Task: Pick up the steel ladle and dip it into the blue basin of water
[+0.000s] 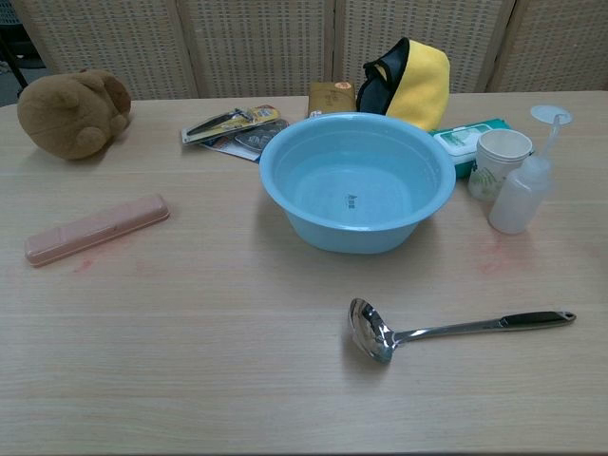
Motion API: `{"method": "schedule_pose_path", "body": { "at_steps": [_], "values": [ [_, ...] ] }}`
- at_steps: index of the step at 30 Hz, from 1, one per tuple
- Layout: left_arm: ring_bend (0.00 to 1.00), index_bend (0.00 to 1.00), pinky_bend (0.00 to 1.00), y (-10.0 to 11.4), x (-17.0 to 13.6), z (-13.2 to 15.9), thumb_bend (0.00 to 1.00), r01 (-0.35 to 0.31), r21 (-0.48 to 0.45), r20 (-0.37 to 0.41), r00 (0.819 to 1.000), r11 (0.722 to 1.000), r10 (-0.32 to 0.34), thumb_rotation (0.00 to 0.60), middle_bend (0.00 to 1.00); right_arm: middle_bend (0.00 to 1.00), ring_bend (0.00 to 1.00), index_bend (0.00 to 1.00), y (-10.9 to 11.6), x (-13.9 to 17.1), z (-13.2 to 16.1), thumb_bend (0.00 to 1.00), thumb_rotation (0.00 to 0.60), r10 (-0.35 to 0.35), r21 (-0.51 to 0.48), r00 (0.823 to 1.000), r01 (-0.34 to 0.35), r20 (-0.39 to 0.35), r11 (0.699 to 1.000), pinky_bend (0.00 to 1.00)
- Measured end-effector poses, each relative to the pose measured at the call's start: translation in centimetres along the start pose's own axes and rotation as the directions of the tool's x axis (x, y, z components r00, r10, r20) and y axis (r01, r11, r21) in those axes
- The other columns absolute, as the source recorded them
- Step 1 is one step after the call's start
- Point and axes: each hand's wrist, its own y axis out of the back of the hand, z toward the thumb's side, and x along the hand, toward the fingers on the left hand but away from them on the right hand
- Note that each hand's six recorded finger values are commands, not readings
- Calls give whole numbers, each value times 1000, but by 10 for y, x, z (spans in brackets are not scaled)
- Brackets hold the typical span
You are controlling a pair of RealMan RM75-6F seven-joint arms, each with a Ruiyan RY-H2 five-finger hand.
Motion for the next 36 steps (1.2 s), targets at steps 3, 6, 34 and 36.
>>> {"method": "schedule_pose_path", "body": {
  "at_steps": [3, 6, 34, 36],
  "values": [
    [0, 0, 0, 0, -1, 0, 20, 0, -2, -2, 1000, 1000, 0, 600, 0, 0, 0, 0, 0, 0, 0, 0, 600, -1, 1, 1000, 1, 2, 1000, 0],
    [0, 0, 0, 1, -1, -1, 19, -5, 0, -3, 1000, 1000, 5, 600, 0, 0, 0, 0, -1, 0, 0, 0, 600, 6, 3, 1000, -6, 2, 1000, 0],
    [0, 0, 0, 0, 9, -8, 19, -1, 1, -43, 999, 1000, 1, 600, 0, 854, 892, 252, -114, -25, 43, 0, 600, 370, 109, 916, -356, -156, 928, 1000],
    [0, 0, 0, 1, 8, -8, 19, -4, -4, -43, 999, 1000, 4, 600, 0, 857, 892, 307, -121, -27, 47, 2, 600, 387, 127, 909, -371, -153, 920, 1000]
  ]
}}
